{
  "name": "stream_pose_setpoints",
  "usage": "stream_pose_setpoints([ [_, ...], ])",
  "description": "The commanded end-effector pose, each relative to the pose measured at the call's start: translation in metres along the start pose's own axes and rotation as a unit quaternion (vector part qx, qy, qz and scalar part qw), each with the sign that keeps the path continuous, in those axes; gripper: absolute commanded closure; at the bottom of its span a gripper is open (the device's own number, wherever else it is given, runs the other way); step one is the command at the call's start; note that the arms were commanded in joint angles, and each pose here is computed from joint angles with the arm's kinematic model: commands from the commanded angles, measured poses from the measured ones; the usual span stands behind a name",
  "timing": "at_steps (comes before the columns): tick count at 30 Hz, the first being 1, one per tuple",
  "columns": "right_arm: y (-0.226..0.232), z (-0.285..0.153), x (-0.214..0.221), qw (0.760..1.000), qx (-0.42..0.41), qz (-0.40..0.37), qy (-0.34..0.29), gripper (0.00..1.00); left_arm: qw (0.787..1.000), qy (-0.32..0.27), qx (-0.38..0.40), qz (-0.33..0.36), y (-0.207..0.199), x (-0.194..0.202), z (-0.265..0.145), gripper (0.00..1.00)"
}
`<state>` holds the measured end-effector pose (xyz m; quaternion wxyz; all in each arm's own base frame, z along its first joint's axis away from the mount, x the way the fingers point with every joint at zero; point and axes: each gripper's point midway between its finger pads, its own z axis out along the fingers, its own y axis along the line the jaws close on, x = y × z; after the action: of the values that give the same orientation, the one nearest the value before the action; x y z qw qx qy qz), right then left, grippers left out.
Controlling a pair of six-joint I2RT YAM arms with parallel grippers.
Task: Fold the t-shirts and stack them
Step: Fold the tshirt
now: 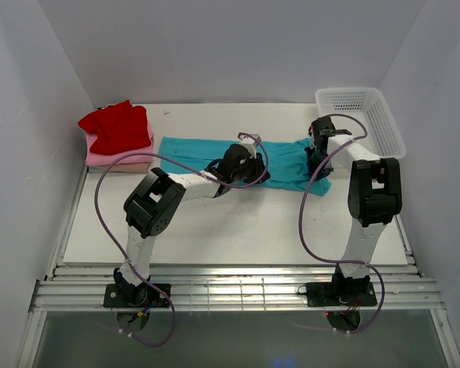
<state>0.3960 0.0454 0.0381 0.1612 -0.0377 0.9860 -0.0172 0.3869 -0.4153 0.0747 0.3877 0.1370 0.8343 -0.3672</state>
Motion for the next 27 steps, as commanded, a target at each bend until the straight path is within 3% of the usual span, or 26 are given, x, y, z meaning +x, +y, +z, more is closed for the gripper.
stream_pose_setpoints([
  [1,0.000,0.007,-0.005,1.000,-0.008,0.001,-0.004,0.68,1.000,-0.013,0.024,-0.004,-0.014,-0.009,0.000,0.64],
  [27,-0.003,0.008,-0.033,0.999,-0.024,0.006,-0.023,0.69,0.999,-0.004,0.036,-0.013,-0.011,0.001,0.021,0.64],
])
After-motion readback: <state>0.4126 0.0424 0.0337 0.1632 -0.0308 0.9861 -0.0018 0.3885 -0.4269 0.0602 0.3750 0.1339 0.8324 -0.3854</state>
